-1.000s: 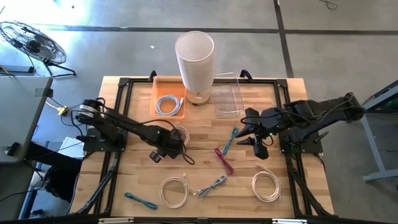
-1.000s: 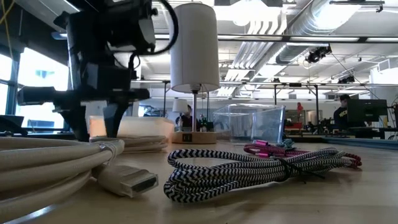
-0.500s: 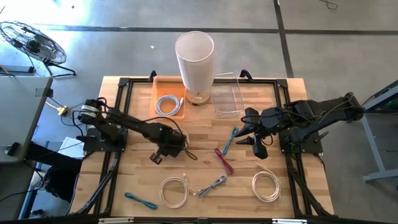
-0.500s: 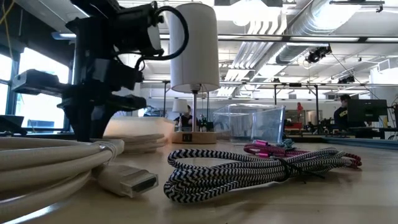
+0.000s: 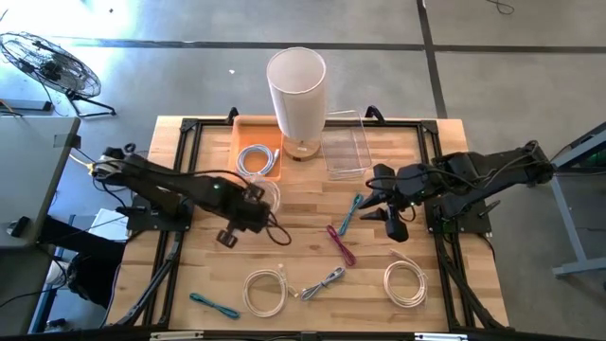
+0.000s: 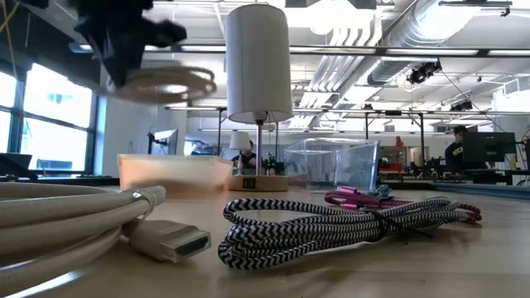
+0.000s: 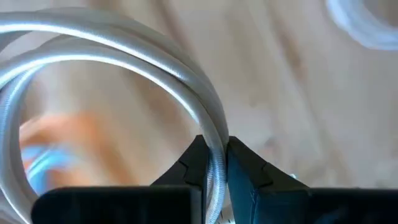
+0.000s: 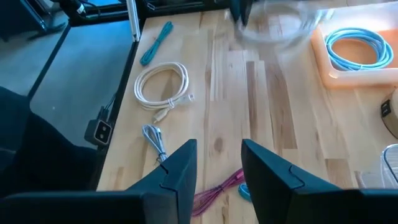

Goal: Pick & Place USB Port
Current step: Put the top light brown HDMI cable into the orange bin

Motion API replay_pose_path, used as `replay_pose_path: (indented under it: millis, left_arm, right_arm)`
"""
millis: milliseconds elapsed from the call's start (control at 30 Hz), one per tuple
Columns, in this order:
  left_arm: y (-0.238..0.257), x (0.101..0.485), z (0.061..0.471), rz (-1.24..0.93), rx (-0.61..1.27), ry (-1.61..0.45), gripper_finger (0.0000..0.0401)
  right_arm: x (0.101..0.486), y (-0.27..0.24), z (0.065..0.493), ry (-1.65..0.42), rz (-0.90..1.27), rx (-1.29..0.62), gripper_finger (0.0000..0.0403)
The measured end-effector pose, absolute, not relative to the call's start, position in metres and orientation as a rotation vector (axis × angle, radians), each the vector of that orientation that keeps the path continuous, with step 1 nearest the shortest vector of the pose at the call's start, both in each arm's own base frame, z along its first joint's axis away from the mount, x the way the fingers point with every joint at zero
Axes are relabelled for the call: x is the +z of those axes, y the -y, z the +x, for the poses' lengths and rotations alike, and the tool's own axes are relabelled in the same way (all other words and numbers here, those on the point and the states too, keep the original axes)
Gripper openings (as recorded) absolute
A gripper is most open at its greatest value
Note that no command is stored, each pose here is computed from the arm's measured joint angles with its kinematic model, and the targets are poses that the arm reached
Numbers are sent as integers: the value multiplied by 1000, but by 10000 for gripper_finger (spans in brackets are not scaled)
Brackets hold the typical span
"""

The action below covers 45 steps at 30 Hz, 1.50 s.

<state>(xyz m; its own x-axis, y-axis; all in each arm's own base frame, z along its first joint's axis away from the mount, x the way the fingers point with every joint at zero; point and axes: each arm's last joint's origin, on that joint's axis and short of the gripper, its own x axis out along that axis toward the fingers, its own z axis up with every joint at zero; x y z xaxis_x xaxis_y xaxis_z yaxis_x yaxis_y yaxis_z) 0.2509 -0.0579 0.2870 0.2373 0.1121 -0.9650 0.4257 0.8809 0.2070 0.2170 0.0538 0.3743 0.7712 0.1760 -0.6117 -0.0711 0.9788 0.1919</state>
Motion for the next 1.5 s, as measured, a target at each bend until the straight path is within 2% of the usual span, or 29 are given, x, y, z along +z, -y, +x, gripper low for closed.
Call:
replay_pose_path:
  millis: [133,233,700,1000,1300,1500]
  left_arm:
    - [49,313,243,617,-97,-1389,29]
    - [35,318,242,674,-56,-1434,29]
    - [-43,317,240,661,-297,-1507,29]
    - [-101,317,226,569,-296,-1480,29]
    - [-135,318,211,503,-331,-1394,29]
    - [-149,298,210,494,-374,-1408,29]
  right_arm:
    - [366,-54,218,-702,143,136,118]
    - [357,-54,219,-713,123,142,118]
    - [376,-61,228,-468,115,326,118]
    - [384,-58,229,-385,47,332,118]
    - [400,-45,218,-268,10,300,118]
    - [408,-37,208,-225,12,273,118]
